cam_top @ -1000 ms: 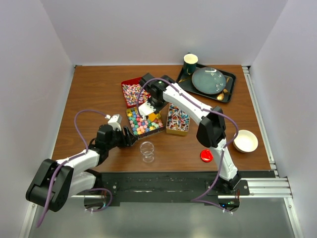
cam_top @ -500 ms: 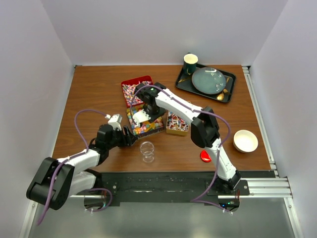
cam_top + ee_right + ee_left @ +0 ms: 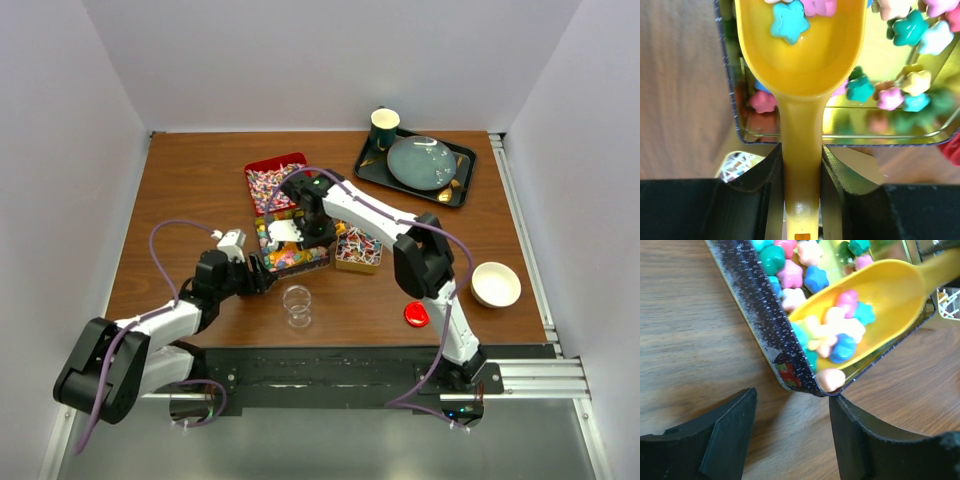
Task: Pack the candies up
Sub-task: Scoop the fake candies from the storage box, then place the fake candies in the packing bottle.
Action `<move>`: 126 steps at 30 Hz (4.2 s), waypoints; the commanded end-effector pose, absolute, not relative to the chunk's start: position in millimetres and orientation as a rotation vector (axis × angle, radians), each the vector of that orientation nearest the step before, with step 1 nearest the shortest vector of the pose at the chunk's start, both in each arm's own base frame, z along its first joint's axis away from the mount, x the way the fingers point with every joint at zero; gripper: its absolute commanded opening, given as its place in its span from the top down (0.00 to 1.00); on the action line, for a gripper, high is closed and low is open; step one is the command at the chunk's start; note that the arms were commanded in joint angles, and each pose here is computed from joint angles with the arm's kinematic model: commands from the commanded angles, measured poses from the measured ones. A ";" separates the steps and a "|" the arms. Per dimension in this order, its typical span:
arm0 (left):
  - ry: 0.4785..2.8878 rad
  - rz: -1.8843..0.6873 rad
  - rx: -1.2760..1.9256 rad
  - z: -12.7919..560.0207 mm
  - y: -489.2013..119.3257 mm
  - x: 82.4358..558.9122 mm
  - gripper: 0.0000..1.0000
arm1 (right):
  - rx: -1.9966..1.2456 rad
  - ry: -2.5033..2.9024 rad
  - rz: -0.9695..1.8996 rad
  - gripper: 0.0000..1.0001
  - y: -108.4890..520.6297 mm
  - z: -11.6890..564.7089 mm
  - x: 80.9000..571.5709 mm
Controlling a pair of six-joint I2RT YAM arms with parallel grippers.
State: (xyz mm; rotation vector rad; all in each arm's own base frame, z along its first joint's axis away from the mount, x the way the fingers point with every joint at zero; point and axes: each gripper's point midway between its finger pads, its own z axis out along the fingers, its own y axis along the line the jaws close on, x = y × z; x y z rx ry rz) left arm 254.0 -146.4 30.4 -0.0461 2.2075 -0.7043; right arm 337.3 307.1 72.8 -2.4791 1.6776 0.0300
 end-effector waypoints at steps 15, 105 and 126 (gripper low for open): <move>1.987 -0.812 0.291 174.5 -135.6 261.7 0.33 | -2.276 1.742 0.495 1.00 328.6 33.6 296.5; 2.070 -0.376 0.035 146.7 -22.7 332.1 0.25 | -2.547 1.543 -0.191 1.00 198.7 216.6 221.6; 2.058 -0.397 0.031 145.3 -26.1 328.7 0.25 | -2.616 1.413 -0.511 1.00 201.5 230.0 215.0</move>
